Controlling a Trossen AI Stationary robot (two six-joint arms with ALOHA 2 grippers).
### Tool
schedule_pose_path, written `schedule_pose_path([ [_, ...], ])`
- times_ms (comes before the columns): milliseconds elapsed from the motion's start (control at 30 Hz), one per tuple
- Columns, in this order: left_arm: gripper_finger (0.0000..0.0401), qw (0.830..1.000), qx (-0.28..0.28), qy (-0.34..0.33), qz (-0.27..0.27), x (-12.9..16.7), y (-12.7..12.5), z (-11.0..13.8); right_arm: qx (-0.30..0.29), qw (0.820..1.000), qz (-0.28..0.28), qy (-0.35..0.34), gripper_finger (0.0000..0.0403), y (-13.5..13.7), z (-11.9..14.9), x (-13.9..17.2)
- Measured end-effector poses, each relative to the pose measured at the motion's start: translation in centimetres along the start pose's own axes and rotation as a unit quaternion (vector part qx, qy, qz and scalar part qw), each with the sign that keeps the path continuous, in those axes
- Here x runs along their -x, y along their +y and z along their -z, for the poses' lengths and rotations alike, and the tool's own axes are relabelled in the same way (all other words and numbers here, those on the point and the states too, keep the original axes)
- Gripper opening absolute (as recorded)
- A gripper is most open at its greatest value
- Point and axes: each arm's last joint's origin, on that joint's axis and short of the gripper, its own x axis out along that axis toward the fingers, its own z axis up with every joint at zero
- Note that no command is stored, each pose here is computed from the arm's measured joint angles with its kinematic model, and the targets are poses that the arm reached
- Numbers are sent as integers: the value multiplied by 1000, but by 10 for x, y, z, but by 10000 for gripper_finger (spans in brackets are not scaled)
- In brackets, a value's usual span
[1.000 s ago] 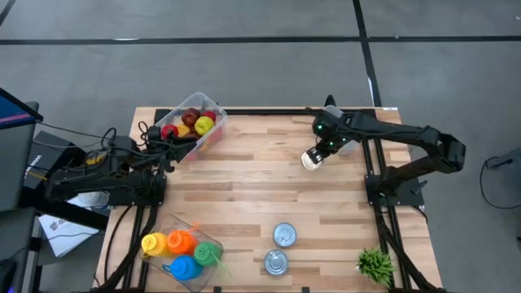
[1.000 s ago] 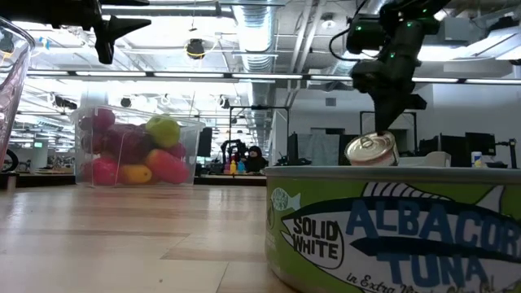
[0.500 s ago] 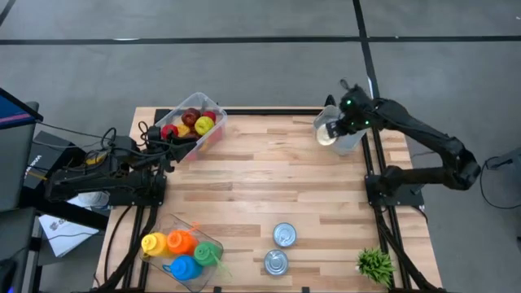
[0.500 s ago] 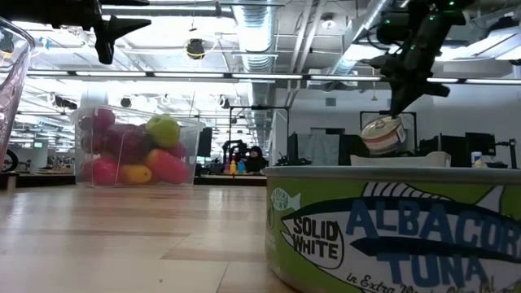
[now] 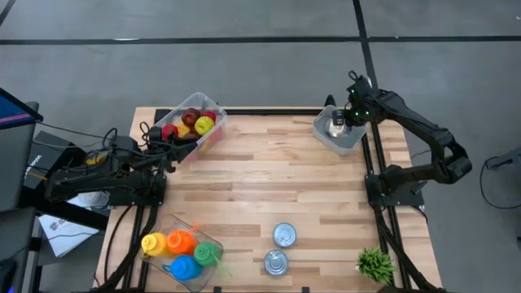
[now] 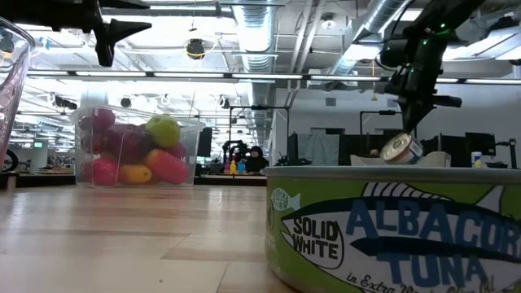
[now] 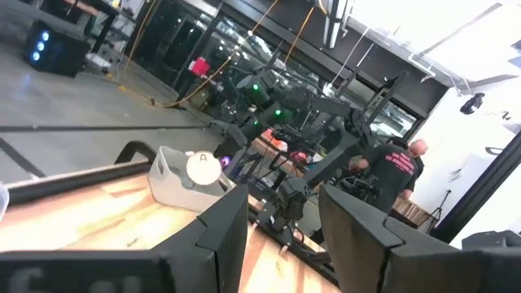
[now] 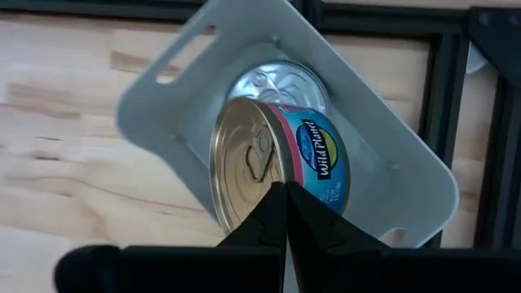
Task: Pick & Place Food Item
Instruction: Put the blue and pink tuna can into the gray bin, then stack the red tuna can on the blue tuna can
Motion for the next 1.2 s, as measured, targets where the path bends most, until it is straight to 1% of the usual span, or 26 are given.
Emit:
schedule_pose_path([
  [167,140,1000,21,9,-6,-1,4,6,5,999,19,31,0,-3,-1,-9],
  [600,140,1000,21,8,-6,-1,4,6,29,996,28,79,0,-4,6,-13],
  [833,140,1000,21,8,-6,-1,4,6,33,995,28,93,4,-4,7,-15],
  [1000,140,1000,21,8,-7,-1,4,6,40,993,42,107,37,-2,7,-22],
  [1100,140,1000,21,8,-7,-1,4,6,47,991,54,111,68,0,8,-24],
  [1200,140,1000,22,8,-7,-1,4,6,50,992,55,106,104,0,7,-24],
])
